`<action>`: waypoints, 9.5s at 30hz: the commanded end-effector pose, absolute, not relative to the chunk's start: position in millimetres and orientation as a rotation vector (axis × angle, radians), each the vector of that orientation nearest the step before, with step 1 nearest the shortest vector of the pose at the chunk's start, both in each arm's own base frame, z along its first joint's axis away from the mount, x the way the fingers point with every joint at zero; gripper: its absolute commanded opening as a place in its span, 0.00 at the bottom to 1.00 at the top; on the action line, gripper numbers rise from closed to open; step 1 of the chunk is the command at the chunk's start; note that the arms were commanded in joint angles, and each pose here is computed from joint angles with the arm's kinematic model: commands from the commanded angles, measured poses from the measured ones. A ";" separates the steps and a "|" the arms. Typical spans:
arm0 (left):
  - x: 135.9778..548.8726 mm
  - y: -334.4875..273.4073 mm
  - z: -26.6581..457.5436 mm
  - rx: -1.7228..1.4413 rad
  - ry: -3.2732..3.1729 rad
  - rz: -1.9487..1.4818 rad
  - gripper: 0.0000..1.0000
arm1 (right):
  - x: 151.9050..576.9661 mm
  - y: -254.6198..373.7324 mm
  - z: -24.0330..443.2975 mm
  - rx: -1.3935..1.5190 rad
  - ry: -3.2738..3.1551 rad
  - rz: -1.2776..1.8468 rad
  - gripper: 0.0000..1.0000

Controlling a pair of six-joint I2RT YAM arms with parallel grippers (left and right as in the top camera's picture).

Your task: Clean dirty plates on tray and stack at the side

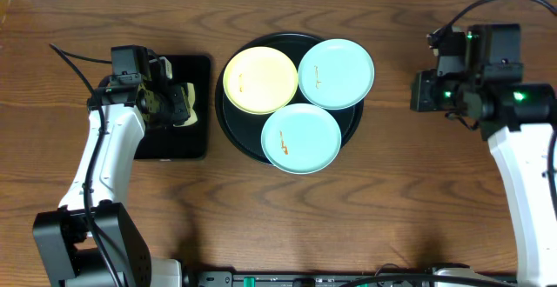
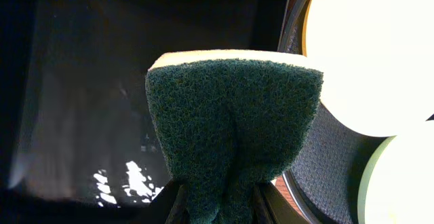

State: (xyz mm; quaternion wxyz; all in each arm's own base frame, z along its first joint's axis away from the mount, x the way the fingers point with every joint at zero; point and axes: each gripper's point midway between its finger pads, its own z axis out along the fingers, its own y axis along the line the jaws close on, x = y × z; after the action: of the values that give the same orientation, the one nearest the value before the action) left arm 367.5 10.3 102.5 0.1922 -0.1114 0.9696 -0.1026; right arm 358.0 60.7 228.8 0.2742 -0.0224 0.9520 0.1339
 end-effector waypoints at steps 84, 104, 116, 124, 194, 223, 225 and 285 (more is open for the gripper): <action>363.3 10.4 98.2 -0.333 2.743 -0.293 0.09 | 487.4 91.2 58.9 -0.207 2.574 0.365 0.41; 363.1 10.4 98.2 -0.333 2.743 -0.293 0.09 | 306.7 166.8 80.9 -0.159 3.071 0.465 0.39; 361.3 10.1 97.5 -0.335 2.751 -0.294 0.09 | 312.9 161.6 17.3 -0.071 2.932 0.210 0.27; 361.6 10.2 97.6 -0.335 2.750 -0.294 0.09 | 320.8 165.0 23.3 -0.071 2.904 0.232 0.06; 304.4 -195.9 125.0 0.054 2.788 -0.501 0.08 | 352.2 148.0 34.4 -0.083 2.760 0.047 0.01; 299.0 -230.9 75.1 0.118 2.877 -0.474 0.08 | 320.2 152.5 23.7 -0.004 2.907 0.135 0.01; 301.5 -227.8 74.6 0.111 2.869 -0.445 0.08 | 317.9 151.3 23.1 -0.004 2.917 0.128 0.01; 262.8 -245.3 20.5 0.245 2.937 -0.317 0.08 | 309.5 147.2 21.0 0.029 2.954 0.108 0.01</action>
State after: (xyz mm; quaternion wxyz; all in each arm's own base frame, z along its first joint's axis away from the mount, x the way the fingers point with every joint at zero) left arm 262.5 -253.9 36.7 0.0916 0.0835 0.9827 -0.1379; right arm 317.1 150.7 26.0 0.1019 0.0102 0.9935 0.0504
